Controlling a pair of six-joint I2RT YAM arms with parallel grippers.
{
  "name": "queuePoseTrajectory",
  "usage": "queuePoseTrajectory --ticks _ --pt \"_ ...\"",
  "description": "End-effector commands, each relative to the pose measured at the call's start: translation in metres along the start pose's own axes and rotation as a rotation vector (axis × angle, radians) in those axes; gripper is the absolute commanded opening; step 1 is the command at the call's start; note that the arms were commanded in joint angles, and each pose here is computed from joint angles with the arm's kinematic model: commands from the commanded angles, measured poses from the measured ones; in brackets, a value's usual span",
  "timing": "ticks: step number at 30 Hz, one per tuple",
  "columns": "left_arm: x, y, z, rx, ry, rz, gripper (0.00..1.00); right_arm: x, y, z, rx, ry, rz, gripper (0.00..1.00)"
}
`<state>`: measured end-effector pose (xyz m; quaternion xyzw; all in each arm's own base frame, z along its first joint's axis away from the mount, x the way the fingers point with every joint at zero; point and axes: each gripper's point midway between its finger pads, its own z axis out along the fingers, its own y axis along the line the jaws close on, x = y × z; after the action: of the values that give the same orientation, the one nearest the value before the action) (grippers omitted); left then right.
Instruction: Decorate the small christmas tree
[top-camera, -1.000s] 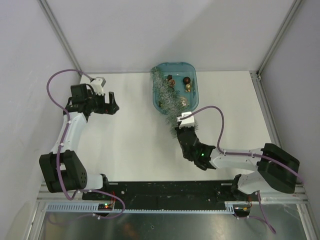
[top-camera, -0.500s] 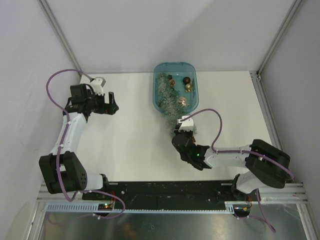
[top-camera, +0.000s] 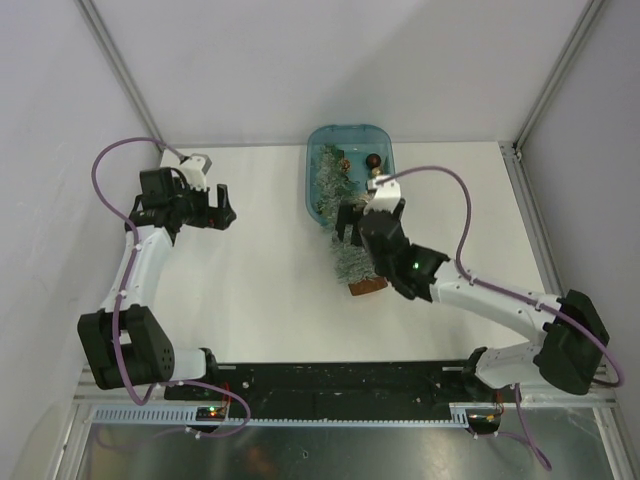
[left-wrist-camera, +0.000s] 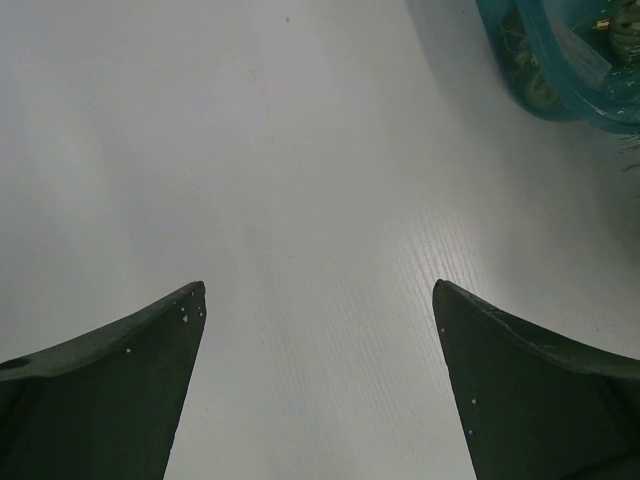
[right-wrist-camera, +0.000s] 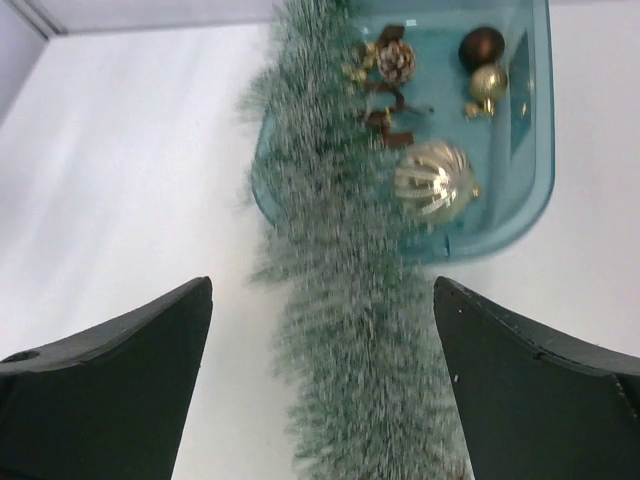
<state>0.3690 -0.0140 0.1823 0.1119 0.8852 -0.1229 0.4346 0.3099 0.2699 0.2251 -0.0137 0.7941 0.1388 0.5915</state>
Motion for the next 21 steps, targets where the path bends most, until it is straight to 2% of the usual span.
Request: queuePoseTrajectory --ticks 1,9,13,17,21 --pt "-0.021 0.000 -0.012 -0.009 -0.062 0.043 1.00 -0.016 0.008 0.026 -0.027 0.075 -0.049 0.97" --pt "-0.023 0.001 -0.013 -0.017 -0.064 0.049 1.00 0.010 0.012 0.118 0.037 0.230 -0.165 0.94" --pt "-0.020 0.002 -0.014 -0.025 -0.058 0.058 1.00 0.018 0.009 0.139 0.045 0.257 -0.162 0.85" --pt "-0.014 0.003 -0.012 -0.027 -0.045 0.059 1.00 0.020 0.009 0.147 0.038 0.264 -0.156 0.68" --pt "-0.007 0.003 -0.010 -0.027 -0.030 0.054 1.00 0.019 0.010 0.147 0.034 0.257 -0.150 0.35"
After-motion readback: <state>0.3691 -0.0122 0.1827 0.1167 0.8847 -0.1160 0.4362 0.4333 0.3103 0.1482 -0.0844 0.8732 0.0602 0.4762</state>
